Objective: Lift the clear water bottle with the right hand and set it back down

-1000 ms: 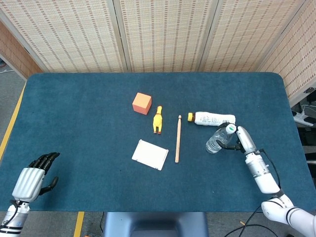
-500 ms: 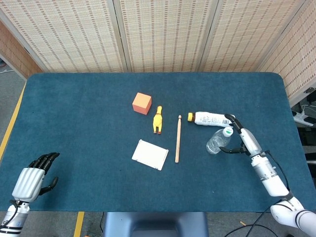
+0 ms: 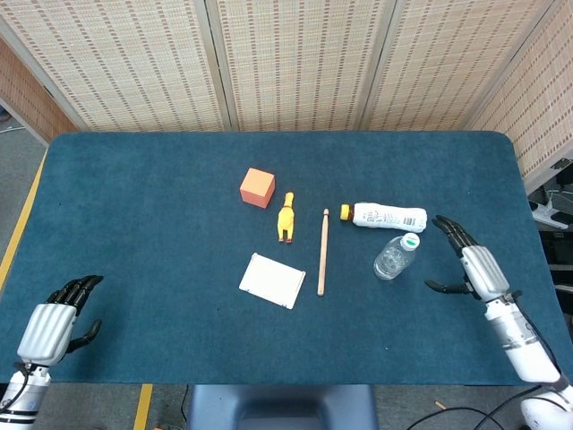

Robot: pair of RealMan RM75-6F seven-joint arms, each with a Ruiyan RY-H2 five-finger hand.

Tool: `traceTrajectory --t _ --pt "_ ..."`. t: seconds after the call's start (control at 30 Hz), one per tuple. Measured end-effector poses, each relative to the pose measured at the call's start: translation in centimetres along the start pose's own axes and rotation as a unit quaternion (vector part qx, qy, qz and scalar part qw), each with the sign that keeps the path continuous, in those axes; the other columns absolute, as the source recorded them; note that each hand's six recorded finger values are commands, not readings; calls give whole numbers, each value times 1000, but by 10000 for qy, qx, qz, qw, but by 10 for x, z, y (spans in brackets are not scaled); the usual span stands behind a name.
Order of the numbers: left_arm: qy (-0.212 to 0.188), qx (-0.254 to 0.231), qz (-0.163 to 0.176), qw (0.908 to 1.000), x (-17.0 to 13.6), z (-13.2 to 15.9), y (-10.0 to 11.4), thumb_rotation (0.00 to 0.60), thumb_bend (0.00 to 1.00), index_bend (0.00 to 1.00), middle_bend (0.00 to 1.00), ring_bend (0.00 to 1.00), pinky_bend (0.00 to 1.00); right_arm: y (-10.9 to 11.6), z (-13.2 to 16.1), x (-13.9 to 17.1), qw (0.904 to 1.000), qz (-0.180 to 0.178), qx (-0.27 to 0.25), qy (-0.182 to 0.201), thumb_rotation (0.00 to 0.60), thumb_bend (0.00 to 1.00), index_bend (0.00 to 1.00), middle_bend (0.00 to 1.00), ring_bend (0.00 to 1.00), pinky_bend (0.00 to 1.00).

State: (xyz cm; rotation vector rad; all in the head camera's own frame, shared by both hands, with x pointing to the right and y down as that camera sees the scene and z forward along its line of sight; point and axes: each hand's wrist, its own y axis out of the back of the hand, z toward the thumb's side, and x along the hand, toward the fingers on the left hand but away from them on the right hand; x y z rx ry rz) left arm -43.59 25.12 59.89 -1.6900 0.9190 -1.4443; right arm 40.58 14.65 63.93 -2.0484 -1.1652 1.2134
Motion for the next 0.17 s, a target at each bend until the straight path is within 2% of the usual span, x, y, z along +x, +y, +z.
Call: traceTrajectory --t 0.1,0.17 --pt "18 40 11 10000 0 0 0 600 354 126 140 157 331 4 2 17 9966 -172 771 -222 600 68 0 0 0 146" --pt "18 83 19 10000 0 1 1 600 353 126 141 157 331 7 8 31 9898 -342 1338 -353 600 68 0 0 0 146"
